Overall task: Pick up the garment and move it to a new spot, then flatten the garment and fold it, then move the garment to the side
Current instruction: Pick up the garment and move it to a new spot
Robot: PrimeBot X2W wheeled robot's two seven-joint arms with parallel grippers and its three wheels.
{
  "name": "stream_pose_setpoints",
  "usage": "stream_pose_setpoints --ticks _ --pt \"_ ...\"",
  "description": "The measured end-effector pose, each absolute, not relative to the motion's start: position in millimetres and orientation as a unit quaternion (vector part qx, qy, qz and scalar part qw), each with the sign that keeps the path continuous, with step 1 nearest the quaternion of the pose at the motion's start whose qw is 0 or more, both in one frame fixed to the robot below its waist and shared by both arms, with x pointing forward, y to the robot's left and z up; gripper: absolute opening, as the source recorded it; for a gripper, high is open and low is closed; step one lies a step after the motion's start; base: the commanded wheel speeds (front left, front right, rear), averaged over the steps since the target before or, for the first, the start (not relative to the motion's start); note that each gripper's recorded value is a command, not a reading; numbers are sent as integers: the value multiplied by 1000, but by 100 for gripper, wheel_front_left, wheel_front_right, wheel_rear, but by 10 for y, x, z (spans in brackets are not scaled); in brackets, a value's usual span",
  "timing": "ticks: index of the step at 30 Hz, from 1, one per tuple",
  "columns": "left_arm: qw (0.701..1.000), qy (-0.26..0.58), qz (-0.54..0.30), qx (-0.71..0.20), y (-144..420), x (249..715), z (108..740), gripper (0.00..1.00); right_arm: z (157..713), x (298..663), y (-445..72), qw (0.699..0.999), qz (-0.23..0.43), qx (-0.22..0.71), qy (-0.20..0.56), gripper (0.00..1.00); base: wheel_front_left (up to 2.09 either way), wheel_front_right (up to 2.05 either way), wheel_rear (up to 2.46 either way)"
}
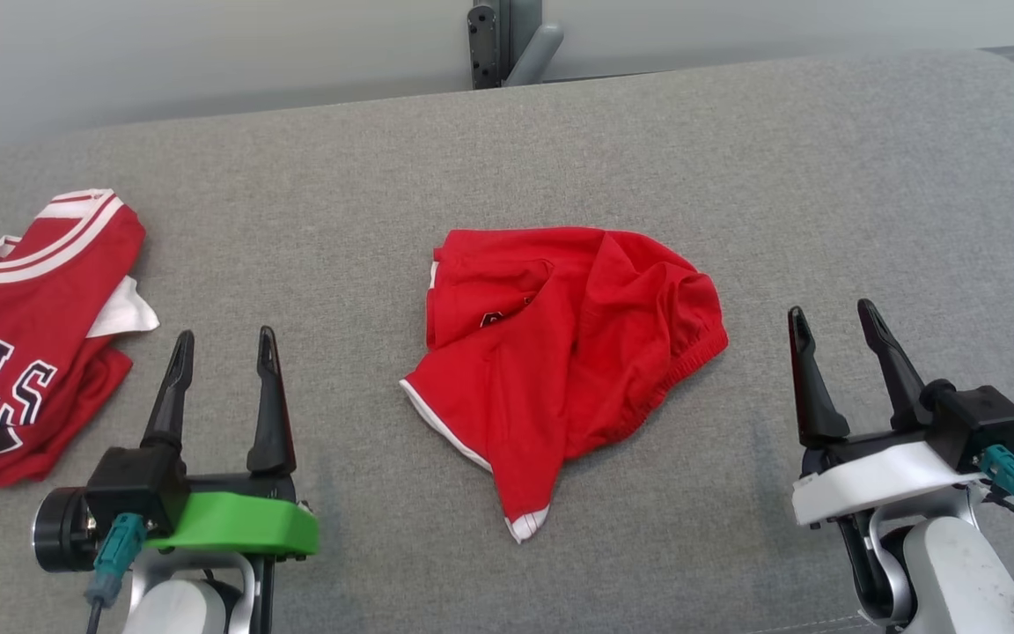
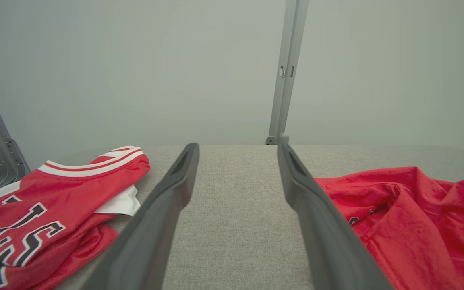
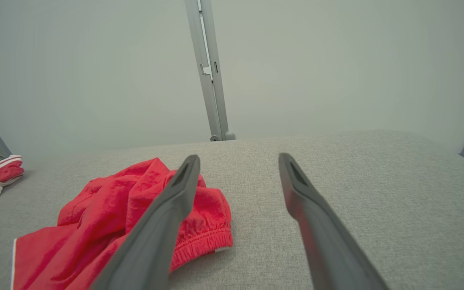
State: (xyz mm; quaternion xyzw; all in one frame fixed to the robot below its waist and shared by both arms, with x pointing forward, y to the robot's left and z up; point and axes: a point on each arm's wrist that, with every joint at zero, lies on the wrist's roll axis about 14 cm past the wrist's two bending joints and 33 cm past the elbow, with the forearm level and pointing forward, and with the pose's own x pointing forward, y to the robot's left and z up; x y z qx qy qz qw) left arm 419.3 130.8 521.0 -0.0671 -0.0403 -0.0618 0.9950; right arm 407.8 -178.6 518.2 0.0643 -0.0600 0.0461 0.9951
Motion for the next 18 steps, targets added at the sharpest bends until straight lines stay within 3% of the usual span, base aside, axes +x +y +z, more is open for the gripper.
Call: stream_pose_setpoints --ticks 18 --pt "996 -24 -64 -57 1335 3792 5251 100 5284 3712 -1854 996 34 59 -62 100 0 0 0"
